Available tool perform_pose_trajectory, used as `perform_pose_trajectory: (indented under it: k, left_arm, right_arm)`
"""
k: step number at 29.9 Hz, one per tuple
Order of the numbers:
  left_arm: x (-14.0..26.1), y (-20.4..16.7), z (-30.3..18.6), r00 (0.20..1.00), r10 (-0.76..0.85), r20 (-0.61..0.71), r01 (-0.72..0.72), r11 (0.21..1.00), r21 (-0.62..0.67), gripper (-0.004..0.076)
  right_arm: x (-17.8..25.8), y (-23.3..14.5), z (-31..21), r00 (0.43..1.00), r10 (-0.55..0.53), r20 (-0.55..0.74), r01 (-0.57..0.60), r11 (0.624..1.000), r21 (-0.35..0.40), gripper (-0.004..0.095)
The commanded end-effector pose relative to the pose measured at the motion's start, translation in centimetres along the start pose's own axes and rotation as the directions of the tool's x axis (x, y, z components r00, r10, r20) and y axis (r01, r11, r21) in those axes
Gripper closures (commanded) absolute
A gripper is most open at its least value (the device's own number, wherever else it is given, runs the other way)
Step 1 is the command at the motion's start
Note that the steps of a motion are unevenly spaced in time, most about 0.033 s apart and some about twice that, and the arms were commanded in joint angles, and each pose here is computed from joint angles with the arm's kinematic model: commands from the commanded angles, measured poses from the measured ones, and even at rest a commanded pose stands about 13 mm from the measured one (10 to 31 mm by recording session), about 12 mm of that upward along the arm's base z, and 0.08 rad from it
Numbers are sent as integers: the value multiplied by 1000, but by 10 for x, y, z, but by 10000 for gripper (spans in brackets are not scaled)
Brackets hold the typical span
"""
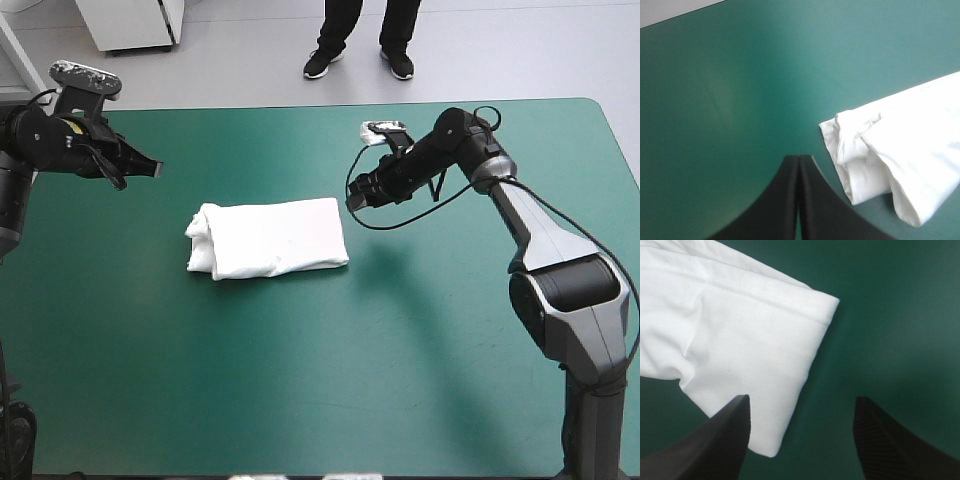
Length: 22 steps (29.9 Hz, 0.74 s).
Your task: Fold the cloth
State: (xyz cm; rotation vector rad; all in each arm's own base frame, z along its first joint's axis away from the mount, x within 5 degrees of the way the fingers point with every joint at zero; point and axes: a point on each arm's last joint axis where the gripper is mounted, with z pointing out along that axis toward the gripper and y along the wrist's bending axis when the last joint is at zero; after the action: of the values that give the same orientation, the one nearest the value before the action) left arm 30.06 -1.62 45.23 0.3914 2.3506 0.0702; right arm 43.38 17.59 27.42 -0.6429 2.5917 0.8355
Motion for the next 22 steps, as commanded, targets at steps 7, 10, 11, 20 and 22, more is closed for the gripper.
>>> perform_pose_trajectory:
  k: [7, 10, 11, 20, 22]
  left_arm:
    - [-7, 1, -24, 993, -12, 116, 16, 999, -35, 733]
    - [-7, 1, -24, 993, -7, 116, 11, 999, -35, 733]
    - [-7, 1, -24, 993, -7, 116, 11, 999, -35, 733]
    - [-5, 1, -22, 994, -8, 106, 11, 999, -32, 733]
    - [-4, 1, -24, 994, -6, 110, 10, 999, -35, 733]
  right_arm:
    - [-4, 14, 27, 1000, 10, 11, -9, 992, -126, 331]
    - [-3, 18, 35, 1000, 10, 6, -9, 989, -148, 331]
    - [-3, 19, 38, 1000, 7, 4, -7, 989, -149, 331]
    - [4, 28, 69, 999, 6, -52, -15, 987, -163, 397]
    - [6, 24, 76, 998, 13, -66, -24, 987, -160, 493]
